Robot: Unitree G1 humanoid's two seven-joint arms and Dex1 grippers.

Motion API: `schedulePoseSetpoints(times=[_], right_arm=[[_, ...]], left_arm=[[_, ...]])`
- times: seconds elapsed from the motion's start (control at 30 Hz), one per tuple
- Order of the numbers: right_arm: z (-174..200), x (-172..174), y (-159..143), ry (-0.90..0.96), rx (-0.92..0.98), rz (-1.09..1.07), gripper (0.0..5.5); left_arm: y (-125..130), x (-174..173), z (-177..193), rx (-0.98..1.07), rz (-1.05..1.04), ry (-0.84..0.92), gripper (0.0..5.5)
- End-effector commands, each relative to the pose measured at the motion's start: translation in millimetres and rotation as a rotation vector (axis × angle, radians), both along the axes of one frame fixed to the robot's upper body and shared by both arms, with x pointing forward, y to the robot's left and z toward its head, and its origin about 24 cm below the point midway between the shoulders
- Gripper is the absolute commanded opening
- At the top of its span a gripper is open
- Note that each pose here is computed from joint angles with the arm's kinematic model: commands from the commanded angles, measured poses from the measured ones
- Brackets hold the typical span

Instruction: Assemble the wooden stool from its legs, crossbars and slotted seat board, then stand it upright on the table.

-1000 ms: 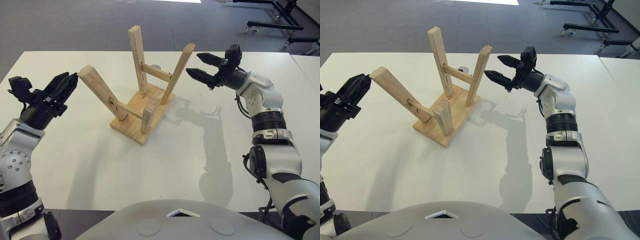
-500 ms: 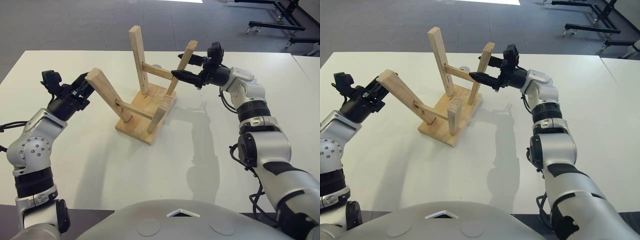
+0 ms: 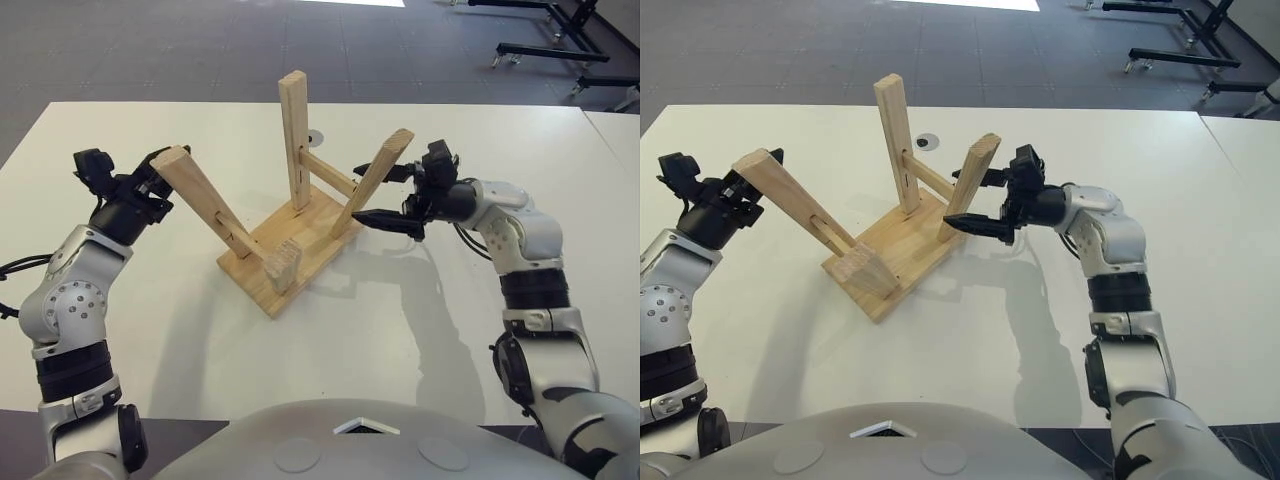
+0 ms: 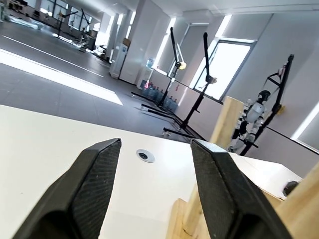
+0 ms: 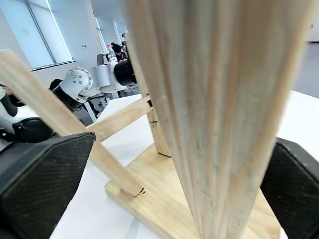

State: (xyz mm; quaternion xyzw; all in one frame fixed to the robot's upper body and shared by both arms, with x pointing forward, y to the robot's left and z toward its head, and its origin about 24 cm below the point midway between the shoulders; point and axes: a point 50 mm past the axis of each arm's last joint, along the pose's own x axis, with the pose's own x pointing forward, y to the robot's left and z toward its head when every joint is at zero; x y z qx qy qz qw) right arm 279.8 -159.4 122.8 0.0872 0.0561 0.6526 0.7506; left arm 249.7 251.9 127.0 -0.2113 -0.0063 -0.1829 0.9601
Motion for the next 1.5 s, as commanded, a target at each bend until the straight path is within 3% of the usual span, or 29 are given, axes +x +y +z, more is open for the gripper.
schedulePoseSetpoints(times=[0.03,0.17,0.43,0.73,0.97,1.33,1.5], right_arm=[[11,-13,6,-0.022,0.007,0.023,5.37],[20,-21,17,-0.043,0.02,0.059,5.37],[23,-44,26,-0.033,0.008,0.137,5.37],[-2,-27,1,-0.021,-0.056,0.109,5.37],[-27,-18,-11,0.032,-0.045,0.206,5.37],[-5,-9,8,-0.092,0.027,0.222,5.37],[59,-30,1,-0.24,0.184,0.1,5.37]], left_arm=[[-14,8,1,-0.012,-0.001,-0.006,2.57],[-27,18,0,-0.012,-0.022,0.006,2.57],[-29,44,-1,0.036,-0.008,0.021,2.57],[-25,54,-3,0.058,-0.029,0.036,2.57],[-41,76,2,0.058,-0.084,0.025,2.57],[-64,88,-3,0.058,-0.166,0.031,2.57],[-48,85,5,0.056,-0.122,-0.001,2.57]])
